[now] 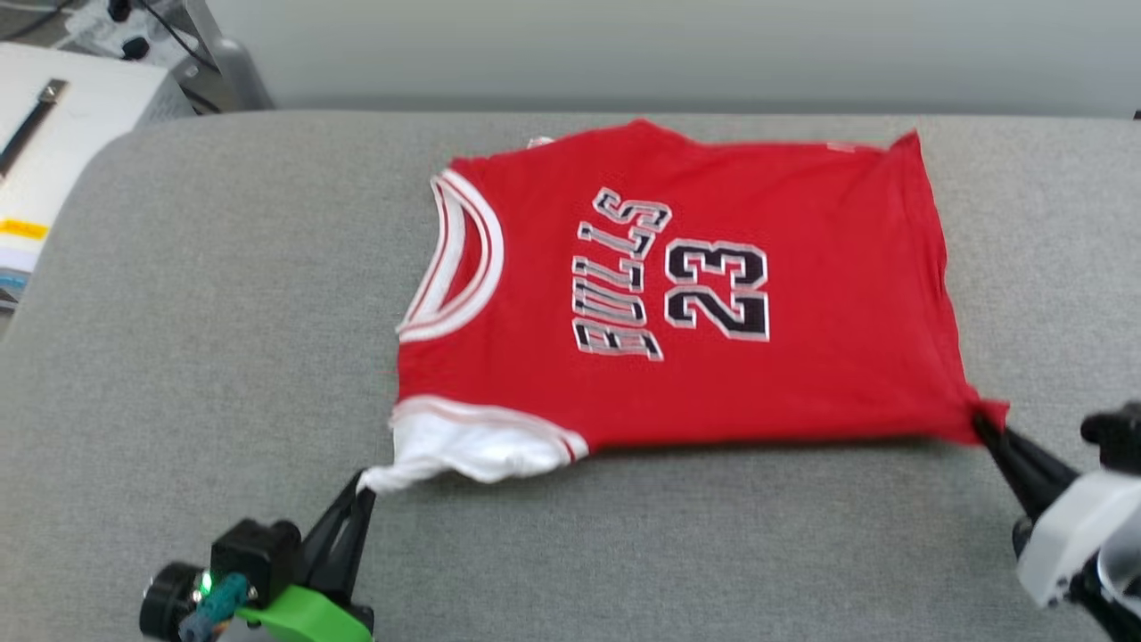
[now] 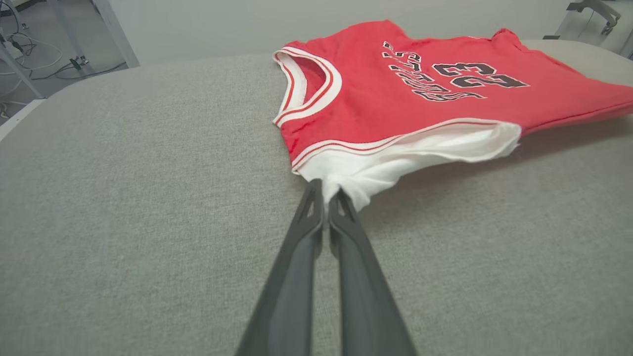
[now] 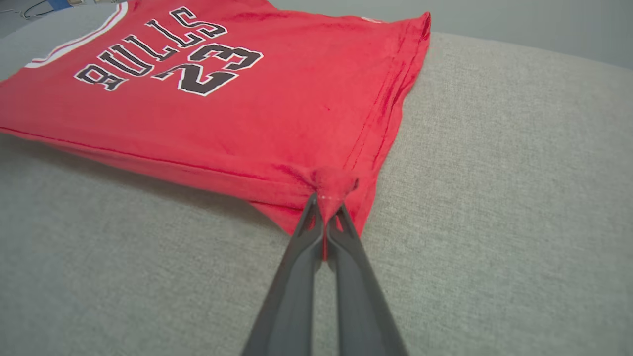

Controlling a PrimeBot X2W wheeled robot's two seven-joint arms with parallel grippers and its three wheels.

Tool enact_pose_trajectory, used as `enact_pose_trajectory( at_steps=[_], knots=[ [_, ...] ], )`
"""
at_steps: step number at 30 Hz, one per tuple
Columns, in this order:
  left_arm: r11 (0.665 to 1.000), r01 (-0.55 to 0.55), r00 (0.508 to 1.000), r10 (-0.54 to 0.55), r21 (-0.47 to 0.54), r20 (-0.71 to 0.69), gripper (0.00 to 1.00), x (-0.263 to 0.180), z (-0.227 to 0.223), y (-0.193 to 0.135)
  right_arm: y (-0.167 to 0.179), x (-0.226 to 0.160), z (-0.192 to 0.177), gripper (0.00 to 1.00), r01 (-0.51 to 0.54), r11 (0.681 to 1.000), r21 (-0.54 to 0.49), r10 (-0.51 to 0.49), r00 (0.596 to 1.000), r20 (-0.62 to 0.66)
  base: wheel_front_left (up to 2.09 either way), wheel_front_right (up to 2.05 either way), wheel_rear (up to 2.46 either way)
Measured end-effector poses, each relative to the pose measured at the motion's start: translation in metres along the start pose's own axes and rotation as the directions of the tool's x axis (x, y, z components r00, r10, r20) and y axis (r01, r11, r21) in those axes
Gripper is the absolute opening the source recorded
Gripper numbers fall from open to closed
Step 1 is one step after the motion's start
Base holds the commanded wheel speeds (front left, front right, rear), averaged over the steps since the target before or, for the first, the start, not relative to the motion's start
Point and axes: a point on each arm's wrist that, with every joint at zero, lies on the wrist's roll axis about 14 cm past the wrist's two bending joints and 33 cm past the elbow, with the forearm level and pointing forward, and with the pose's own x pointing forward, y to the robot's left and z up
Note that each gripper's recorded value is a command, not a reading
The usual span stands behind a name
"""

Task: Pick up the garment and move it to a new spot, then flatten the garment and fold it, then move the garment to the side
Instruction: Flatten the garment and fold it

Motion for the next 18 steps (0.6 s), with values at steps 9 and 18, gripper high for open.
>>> enact_pose_trajectory(
  at_steps=[9,18],
  knots=[
    [0.990,-0.017,0.992,0.000,-0.137,-0.124,0.00,-0.050,-0.045,-0.023,0.019,-0.056,-0.047,0.00,0.030,0.995,0.092,-0.022,0.996,-0.090,0.00,0.00,0.00],
    [0.976,-0.018,0.978,-0.027,-0.215,-0.205,0.00,-0.076,-0.065,-0.038,0.032,-0.085,-0.066,0.00,0.054,0.987,0.153,-0.029,0.987,-0.160,0.00,0.00,0.00]
  ],
)
